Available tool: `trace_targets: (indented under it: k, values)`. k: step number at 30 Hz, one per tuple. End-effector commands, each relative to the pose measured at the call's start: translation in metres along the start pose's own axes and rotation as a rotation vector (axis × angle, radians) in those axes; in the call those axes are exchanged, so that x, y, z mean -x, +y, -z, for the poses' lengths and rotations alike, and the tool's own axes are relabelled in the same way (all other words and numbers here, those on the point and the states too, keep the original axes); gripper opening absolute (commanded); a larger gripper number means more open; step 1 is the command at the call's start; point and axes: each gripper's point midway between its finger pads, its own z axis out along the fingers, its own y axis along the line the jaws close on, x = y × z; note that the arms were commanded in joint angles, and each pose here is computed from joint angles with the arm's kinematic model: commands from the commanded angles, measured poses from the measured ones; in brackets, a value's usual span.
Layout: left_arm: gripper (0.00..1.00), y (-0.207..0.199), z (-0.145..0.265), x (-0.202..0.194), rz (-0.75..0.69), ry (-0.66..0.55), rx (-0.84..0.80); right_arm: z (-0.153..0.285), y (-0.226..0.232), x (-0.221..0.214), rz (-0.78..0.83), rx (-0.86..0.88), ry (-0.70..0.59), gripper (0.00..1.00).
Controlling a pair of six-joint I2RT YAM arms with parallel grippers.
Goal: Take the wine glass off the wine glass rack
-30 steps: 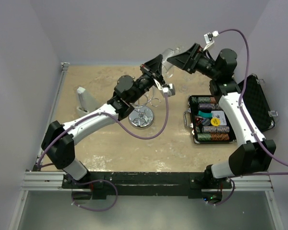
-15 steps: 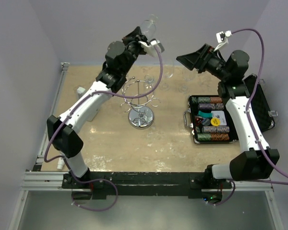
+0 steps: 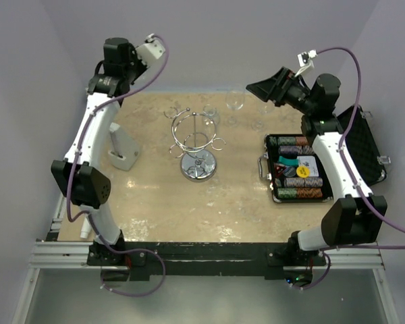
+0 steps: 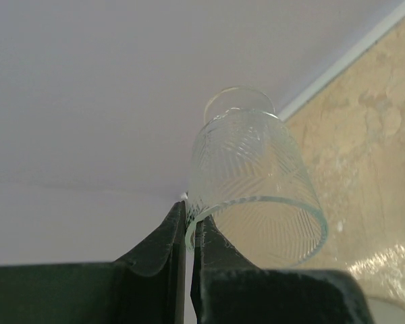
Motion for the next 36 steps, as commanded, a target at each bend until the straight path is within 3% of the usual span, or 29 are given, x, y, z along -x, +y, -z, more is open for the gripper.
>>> trace_targets:
  k: [1,8,17,36]
  values:
    - [0.0,-0.014,0.006,-0.047,0.196,0.133,-0.176,0.001,0.003,0.01,0.051,0.016,-0.043,0.98]
    - [0.0,-0.059,-0.015,-0.103,0.391,0.26,-0.383,0.001,-0.002,0.005,0.039,0.004,-0.032,0.98]
    - [0.0,-0.101,-0.046,-0.165,0.286,0.453,-0.48,0.005,-0.005,0.002,0.05,-0.016,-0.037,0.98]
    - [0.0,-0.125,-0.047,-0.201,0.187,0.576,-0.563,0.002,-0.022,0.0,0.027,-0.046,-0.031,0.98]
